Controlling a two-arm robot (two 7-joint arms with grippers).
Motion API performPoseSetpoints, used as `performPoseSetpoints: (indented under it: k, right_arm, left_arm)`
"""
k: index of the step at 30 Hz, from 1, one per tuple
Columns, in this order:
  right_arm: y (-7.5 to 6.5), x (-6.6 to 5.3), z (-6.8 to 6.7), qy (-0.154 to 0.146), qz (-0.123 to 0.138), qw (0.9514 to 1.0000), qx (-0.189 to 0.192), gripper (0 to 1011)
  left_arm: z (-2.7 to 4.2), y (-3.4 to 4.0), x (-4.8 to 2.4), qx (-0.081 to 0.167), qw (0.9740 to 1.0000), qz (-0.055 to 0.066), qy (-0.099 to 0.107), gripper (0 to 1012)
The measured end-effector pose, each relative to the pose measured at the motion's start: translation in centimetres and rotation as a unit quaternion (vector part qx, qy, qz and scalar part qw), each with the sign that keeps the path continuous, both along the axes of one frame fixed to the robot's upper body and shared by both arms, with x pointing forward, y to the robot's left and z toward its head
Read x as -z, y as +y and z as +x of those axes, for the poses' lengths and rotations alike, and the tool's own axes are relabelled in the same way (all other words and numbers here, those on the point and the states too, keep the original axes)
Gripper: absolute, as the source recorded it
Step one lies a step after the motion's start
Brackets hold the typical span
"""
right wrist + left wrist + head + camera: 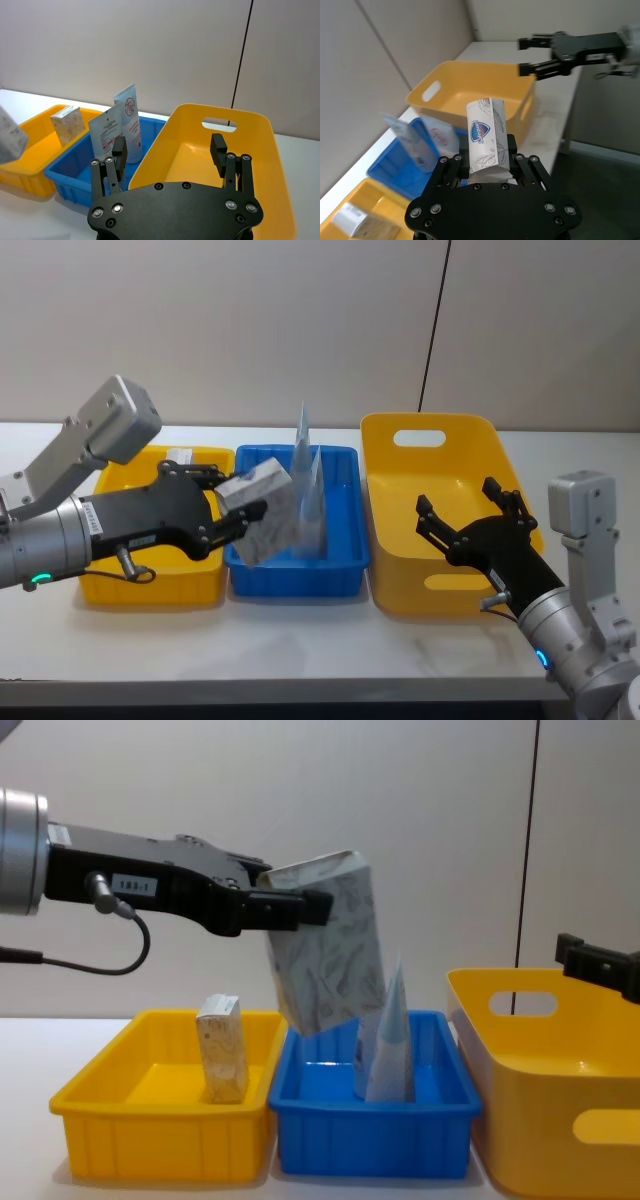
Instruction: Bimanual collaborative sorting of washing and personal care products
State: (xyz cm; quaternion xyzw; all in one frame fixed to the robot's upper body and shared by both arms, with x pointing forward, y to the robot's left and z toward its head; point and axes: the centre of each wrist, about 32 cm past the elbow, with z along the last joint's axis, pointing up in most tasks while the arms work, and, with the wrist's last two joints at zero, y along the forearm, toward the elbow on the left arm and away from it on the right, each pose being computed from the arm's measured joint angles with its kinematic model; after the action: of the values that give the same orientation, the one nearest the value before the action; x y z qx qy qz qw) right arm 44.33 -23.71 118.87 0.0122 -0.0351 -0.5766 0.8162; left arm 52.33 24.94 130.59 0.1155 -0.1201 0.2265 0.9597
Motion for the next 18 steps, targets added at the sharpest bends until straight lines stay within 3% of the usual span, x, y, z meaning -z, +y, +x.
performPoseSetpoints:
  k: [9,15,18]
  right_arm:
    - [0.00,0.00,0.00,0.000,0.000,1.0000,0.000,1002]
    - [0.00,0.00,0.00,0.000,0.000,1.0000,0.000,1002]
    - [0.00,0.00,0.00,0.000,0.000,1.0000,0.000,1002]
  left_arm:
    - [-0.40,-0.11,-0.62,0.072,0.9974,0.005,0.007,360]
    - [-0.49,-0.42,-0.92,0.124,0.9922,0.007,0.016,360]
    - [-0.46,-0.72,-1.06,0.154,0.9878,0.008,0.022,360]
